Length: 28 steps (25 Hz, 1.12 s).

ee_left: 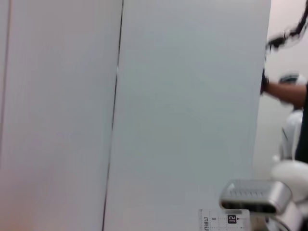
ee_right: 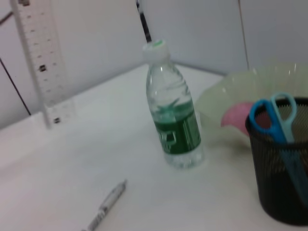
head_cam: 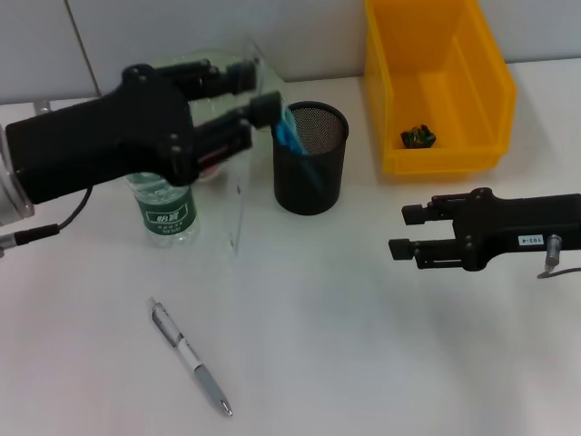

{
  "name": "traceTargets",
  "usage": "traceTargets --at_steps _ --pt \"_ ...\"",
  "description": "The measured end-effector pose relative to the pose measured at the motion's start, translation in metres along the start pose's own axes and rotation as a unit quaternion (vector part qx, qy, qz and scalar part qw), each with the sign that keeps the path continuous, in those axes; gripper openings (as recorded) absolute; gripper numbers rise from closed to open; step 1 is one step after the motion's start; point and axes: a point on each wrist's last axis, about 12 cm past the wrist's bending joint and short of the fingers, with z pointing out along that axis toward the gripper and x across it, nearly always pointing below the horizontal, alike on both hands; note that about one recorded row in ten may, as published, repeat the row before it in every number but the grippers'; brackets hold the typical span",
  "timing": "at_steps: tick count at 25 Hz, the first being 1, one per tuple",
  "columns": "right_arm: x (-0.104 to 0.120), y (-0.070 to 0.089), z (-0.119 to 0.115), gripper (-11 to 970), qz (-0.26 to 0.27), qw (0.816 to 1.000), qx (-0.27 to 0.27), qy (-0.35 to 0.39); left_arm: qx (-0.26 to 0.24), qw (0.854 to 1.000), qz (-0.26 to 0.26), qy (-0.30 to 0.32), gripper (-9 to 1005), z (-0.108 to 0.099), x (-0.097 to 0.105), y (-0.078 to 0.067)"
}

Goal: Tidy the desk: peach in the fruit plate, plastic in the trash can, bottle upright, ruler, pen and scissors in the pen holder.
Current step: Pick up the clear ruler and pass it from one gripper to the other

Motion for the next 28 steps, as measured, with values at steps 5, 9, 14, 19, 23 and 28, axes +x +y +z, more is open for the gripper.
traceTargets --at_steps 5,9,14,19,23,28 --pt "0.005 0.002 0.0 642 0.01 1.0 -0.001 -0.023 -0.027 0.997 0.01 -0.078 396 -0.009 0.018 0.008" --pt "0.009 0.003 0.0 642 0.014 1.0 0.001 -0.026 -0.048 0.991 0.029 -0.12 396 -0.009 0.034 0.008" --pt "0.012 0.004 0.0 642 0.006 0.999 0.001 -0.049 -0.084 0.983 0.051 -0.155 396 -0.005 0.058 0.004" --pt "0.018 0.009 -0.004 642 -0.015 0.995 0.007 -0.102 -0.114 0.977 0.054 -0.17 396 0.0 0.073 0.0" --pt "0.023 0.014 -0.001 642 -0.028 0.991 0.012 -0.133 -0.156 0.973 0.052 -0.16 396 0.02 0.09 -0.006" --pt "0.03 0.019 0.007 642 -0.046 0.984 0.018 -0.171 -0.189 0.971 0.038 -0.144 395 0.046 0.099 -0.011"
